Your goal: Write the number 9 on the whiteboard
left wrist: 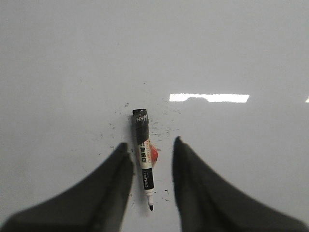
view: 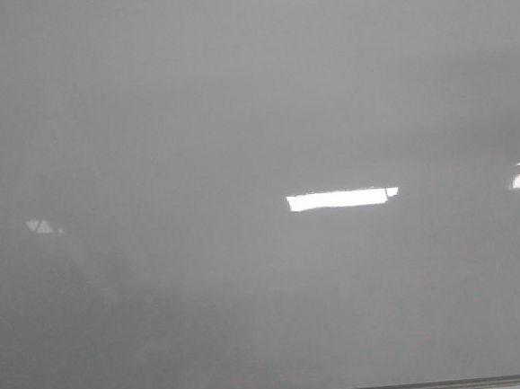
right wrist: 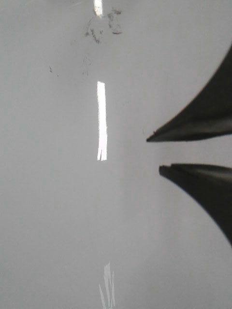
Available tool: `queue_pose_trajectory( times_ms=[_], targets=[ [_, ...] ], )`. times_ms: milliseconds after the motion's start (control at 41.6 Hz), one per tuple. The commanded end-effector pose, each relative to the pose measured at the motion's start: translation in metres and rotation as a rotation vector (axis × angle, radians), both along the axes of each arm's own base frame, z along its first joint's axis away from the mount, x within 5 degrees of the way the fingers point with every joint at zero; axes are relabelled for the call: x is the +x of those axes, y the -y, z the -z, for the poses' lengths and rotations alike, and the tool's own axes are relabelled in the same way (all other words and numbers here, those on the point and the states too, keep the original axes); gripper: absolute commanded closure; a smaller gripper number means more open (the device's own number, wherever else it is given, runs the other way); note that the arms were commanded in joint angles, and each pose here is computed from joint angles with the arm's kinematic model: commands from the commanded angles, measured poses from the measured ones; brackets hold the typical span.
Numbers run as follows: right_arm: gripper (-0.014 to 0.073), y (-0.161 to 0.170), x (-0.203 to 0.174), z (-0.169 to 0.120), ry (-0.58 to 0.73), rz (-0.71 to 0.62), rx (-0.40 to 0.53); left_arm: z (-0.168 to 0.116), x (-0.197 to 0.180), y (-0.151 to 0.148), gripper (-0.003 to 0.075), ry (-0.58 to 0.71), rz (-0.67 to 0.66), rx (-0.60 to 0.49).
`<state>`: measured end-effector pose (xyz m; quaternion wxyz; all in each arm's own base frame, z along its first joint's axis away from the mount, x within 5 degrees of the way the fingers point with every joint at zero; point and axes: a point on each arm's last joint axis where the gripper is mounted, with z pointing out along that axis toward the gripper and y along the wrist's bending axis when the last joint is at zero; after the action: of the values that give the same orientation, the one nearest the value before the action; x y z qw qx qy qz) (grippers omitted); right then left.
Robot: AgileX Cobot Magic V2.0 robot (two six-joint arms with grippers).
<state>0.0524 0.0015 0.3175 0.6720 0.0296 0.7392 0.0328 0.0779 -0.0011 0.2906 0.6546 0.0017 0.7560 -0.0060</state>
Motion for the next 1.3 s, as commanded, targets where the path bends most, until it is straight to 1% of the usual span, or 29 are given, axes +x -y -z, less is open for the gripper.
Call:
queue_pose_trajectory(
  times_ms=[0, 48, 96, 192, 264, 361, 457, 529, 577, 793, 889, 962, 1082, 1178, 1274],
  targets=[
    [0.0187, 0.000, 0.001, -0.016, 0.088, 0.001, 0.003, -0.020, 0.001, 0.000, 0.0165, 0.115, -0.005, -0.010],
    [0.0114, 0.000, 0.001, -0.016, 0.088, 0.001, 0.003, -0.020, 0.001, 0.000, 0.0081, 0.118, -0.006, -0.010],
    [0.0096, 0.000, 0.001, -0.016, 0.088, 0.001, 0.003, -0.020, 0.002, 0.000, 0.0056, 0.135, -0.007, -0.014],
    [0.0095, 0.000, 0.001, -0.016, 0.088, 0.001, 0.003, -0.018, 0.006, 0.000, 0.0060, 0.116, -0.002, -0.023],
    [0.0095, 0.000, 0.001, -0.016, 0.088, 0.001, 0.003, -0.018, 0.016, 0.001, 0.0060, 0.052, 0.012, -0.023],
    [0.0095, 0.000, 0.001, -0.016, 0.088, 0.001, 0.003, -0.015, 0.036, 0.004, 0.0060, -0.067, 0.035, -0.029],
    [0.0095, 0.000, 0.001, -0.016, 0.088, 0.001, 0.003, -0.006, 0.061, 0.008, 0.0060, -0.196, 0.048, -0.090],
    [0.0095, 0.000, 0.001, -0.016, 0.088, 0.001, 0.003, 0.006, 0.083, 0.010, 0.0060, -0.281, 0.035, -0.146],
    [0.0095, 0.000, 0.001, -0.016, 0.088, 0.001, 0.003, 0.013, 0.096, 0.010, 0.0060, -0.309, 0.021, -0.173],
    [0.0095, 0.000, 0.001, -0.016, 0.088, 0.001, 0.003, 0.048, 0.140, 0.009, 0.0060, -0.391, -0.025, -0.163],
    [0.0095, 0.000, 0.001, -0.016, 0.088, 0.001, 0.003, 0.063, 0.155, 0.008, 0.0060, -0.402, -0.045, -0.155],
    [0.0095, 0.000, 0.001, -0.016, 0.088, 0.001, 0.003, 0.071, 0.164, 0.007, 0.0061, -0.386, -0.059, -0.148],
    [0.0095, 0.000, 0.001, -0.016, 0.088, 0.001, 0.003, 0.084, 0.176, 0.005, 0.0092, -0.365, -0.079, -0.137],
    [0.0095, 0.000, 0.001, -0.016, 0.088, 0.001, 0.003, 0.093, 0.185, 0.005, 0.0148, -0.370, -0.087, -0.132],
    [0.0095, 0.000, 0.001, -0.016, 0.088, 0.001, 0.003, 0.097, 0.194, 0.004, 0.0228, -0.363, -0.092, -0.126]
  ],
)
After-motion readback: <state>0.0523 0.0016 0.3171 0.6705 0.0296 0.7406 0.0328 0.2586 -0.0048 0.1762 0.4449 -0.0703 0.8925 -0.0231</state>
